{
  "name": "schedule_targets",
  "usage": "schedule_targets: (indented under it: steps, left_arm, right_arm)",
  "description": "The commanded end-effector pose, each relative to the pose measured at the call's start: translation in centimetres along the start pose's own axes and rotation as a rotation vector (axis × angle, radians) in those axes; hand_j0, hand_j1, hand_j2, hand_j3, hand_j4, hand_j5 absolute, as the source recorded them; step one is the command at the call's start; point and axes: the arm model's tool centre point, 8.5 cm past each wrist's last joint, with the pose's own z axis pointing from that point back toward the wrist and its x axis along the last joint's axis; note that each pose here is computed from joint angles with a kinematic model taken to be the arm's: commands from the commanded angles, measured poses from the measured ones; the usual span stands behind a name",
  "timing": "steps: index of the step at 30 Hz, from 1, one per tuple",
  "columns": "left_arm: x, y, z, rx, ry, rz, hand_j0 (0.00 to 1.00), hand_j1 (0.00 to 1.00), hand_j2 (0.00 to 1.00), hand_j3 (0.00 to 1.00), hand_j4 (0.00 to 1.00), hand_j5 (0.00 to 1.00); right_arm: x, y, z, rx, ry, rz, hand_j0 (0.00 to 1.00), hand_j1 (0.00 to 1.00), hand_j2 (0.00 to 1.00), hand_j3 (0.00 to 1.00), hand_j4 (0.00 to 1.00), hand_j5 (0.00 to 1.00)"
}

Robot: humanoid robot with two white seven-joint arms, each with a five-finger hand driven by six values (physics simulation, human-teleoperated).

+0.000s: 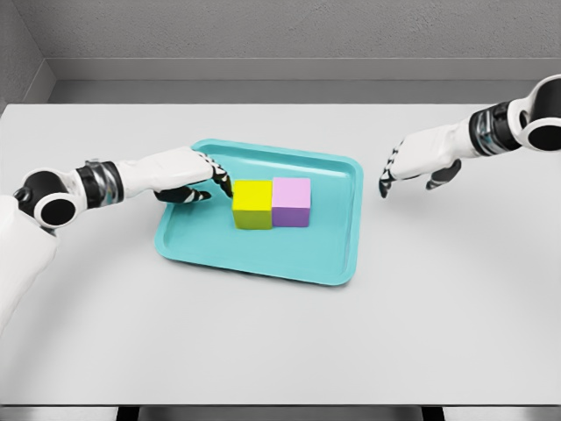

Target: Push two cubes

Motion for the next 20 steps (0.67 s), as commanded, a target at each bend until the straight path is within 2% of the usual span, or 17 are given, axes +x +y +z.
schedule_targets:
  steps: [1, 4, 5, 6, 8, 9, 10, 11, 12, 13, 15, 17, 20]
  left_arm:
    - [-0.2, 0.4, 0.6, 0.009, 0.004, -0.002, 0.57, 0.57, 0.57, 0.57, 0.57, 0.57]
    - [-0.2, 1.3, 1.8, 0.033, -0.007, -0.006, 0.57, 0.57, 0.57, 0.57, 0.57, 0.57]
    - [-0.6, 1.8, 3.0, 0.037, 0.002, -0.014, 0.57, 0.57, 0.57, 0.57, 0.57, 0.57]
    - [-0.5, 2.4, 3.7, 0.053, -0.007, -0.012, 0.57, 0.57, 0.57, 0.57, 0.57, 0.57]
    - [-0.7, 3.6, 6.1, 0.069, -0.008, -0.026, 0.59, 0.59, 0.59, 0.59, 0.59, 0.59]
    - [-0.4, 3.9, 7.0, 0.074, -0.015, -0.033, 0.62, 0.62, 0.62, 0.62, 0.62, 0.62]
    - [-1.5, 4.4, 9.7, 0.084, 0.023, -0.025, 0.92, 0.92, 0.92, 0.92, 0.92, 0.92]
    - [-2.7, 4.0, 12.2, 0.121, 0.076, 0.006, 1.00, 1.00, 1.00, 1.00, 1.00, 1.00]
    - [-3.7, 4.0, 14.6, 0.135, 0.126, 0.018, 1.00, 1.00, 1.00, 1.00, 1.00, 1.00]
    - [-3.8, 3.7, 15.3, 0.148, 0.120, 0.052, 1.00, 1.00, 1.00, 1.00, 1.00, 1.00]
    - [-4.3, 2.5, 15.6, 0.143, 0.129, 0.093, 1.00, 1.00, 1.00, 1.00, 1.00, 1.00]
    - [-5.1, 2.4, 16.5, 0.162, 0.161, 0.109, 1.00, 1.00, 1.00, 1.00, 1.00, 1.00]
    - [-7.6, 0.0, 17.7, 0.149, 0.237, 0.195, 1.00, 1.00, 1.00, 1.00, 1.00, 1.00]
  right_arm:
    - [-0.9, 0.5, 0.4, 0.003, 0.025, -0.024, 0.68, 0.68, 0.68, 0.68, 0.68, 0.68]
    - [-1.6, 0.7, 1.2, 0.000, 0.049, -0.037, 0.75, 0.75, 0.75, 0.75, 0.75, 0.75]
    - [-2.1, 1.0, 2.1, -0.012, 0.069, -0.050, 0.84, 0.84, 0.84, 0.84, 0.84, 0.84]
    - [-2.5, 1.1, 2.8, -0.024, 0.084, -0.061, 0.98, 0.98, 0.98, 0.98, 0.98, 0.98]
    - [-3.2, 2.0, 3.8, -0.017, 0.111, -0.082, 1.00, 1.00, 1.00, 1.00, 1.00, 1.00]
    - [-3.3, 2.1, 3.8, -0.016, 0.115, -0.085, 1.00, 1.00, 1.00, 1.00, 1.00, 1.00]
    - [-3.7, 2.4, 4.1, -0.013, 0.126, -0.096, 1.00, 1.00, 1.00, 1.00, 1.00, 1.00]
    - [-4.1, 3.0, 4.0, -0.006, 0.137, -0.115, 1.00, 1.00, 1.00, 1.00, 1.00, 1.00]
    - [-4.5, 3.2, 3.8, -0.001, 0.143, -0.128, 1.00, 1.00, 1.00, 1.00, 1.00, 1.00]
    - [-4.9, 3.3, 3.9, -0.005, 0.156, -0.141, 1.00, 1.00, 1.00, 1.00, 1.00, 1.00]
    - [-5.2, 3.9, 4.1, -0.072, 0.163, -0.194, 1.00, 1.00, 1.00, 1.00, 1.00, 1.00]
    - [-5.1, 4.0, 4.0, -0.078, 0.160, -0.200, 1.00, 1.00, 1.00, 1.00, 1.00, 1.00]
    - [-5.2, 3.9, 4.2, -0.082, 0.165, -0.200, 1.00, 1.00, 1.00, 1.00, 1.00, 1.00]
